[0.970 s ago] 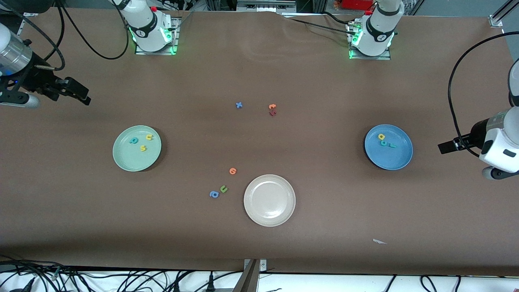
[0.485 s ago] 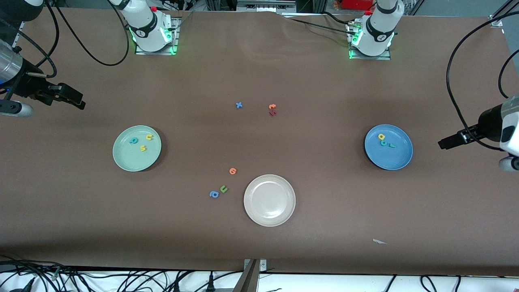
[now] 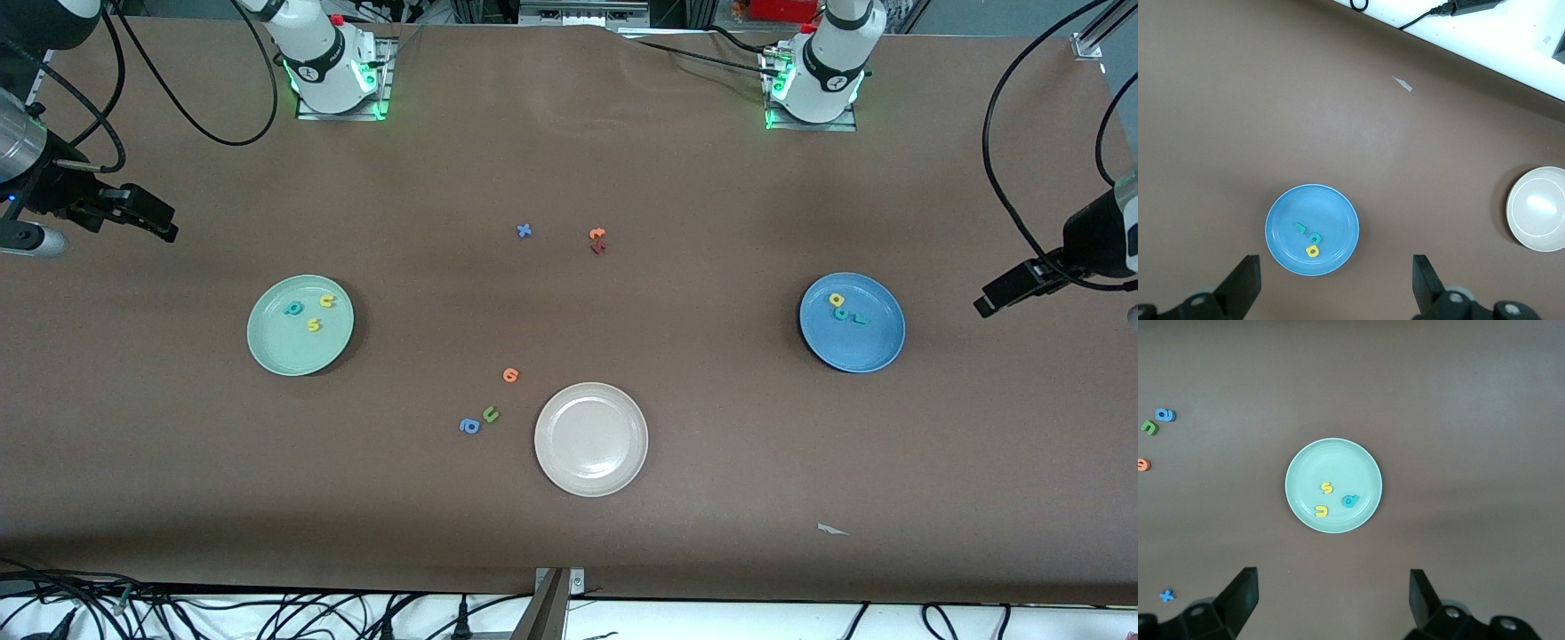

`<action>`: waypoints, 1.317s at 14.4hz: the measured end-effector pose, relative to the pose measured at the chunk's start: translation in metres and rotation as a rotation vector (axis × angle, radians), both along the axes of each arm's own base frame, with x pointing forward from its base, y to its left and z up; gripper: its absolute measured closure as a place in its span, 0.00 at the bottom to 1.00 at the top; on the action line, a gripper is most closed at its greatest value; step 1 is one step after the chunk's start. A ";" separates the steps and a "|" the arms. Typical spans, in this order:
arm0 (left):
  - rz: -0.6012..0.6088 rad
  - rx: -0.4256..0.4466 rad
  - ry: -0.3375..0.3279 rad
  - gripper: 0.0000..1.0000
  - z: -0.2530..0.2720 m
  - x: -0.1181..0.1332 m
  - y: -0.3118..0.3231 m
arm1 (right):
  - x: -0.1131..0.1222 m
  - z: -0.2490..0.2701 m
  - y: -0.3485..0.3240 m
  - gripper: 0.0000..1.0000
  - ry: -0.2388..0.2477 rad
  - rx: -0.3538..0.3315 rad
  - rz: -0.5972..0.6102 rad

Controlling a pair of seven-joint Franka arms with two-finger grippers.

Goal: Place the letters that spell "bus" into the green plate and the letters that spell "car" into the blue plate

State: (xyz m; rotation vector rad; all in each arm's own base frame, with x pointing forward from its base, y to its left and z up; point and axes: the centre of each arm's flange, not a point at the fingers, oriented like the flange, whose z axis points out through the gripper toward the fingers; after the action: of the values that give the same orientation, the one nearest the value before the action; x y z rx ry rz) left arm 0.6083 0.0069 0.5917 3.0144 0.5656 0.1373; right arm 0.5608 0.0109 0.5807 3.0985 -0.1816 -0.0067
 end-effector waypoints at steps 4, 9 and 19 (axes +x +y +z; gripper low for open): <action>-0.090 0.010 -0.007 0.00 0.004 -0.012 0.006 | 0.001 -0.003 0.001 0.00 0.005 0.001 0.001; -0.126 0.011 -0.002 0.00 0.001 -0.013 0.001 | 0.001 -0.002 0.003 0.00 0.005 0.020 -0.001; -0.260 0.025 -0.014 0.00 0.005 -0.014 -0.001 | -0.002 0.000 0.005 0.00 0.025 0.031 0.000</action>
State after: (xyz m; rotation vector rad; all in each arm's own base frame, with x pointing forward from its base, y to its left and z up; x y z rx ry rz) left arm 0.5946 0.0063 0.5967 3.0725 0.1680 0.1511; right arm 0.5586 0.0159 0.5805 3.1273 -0.1831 -0.0489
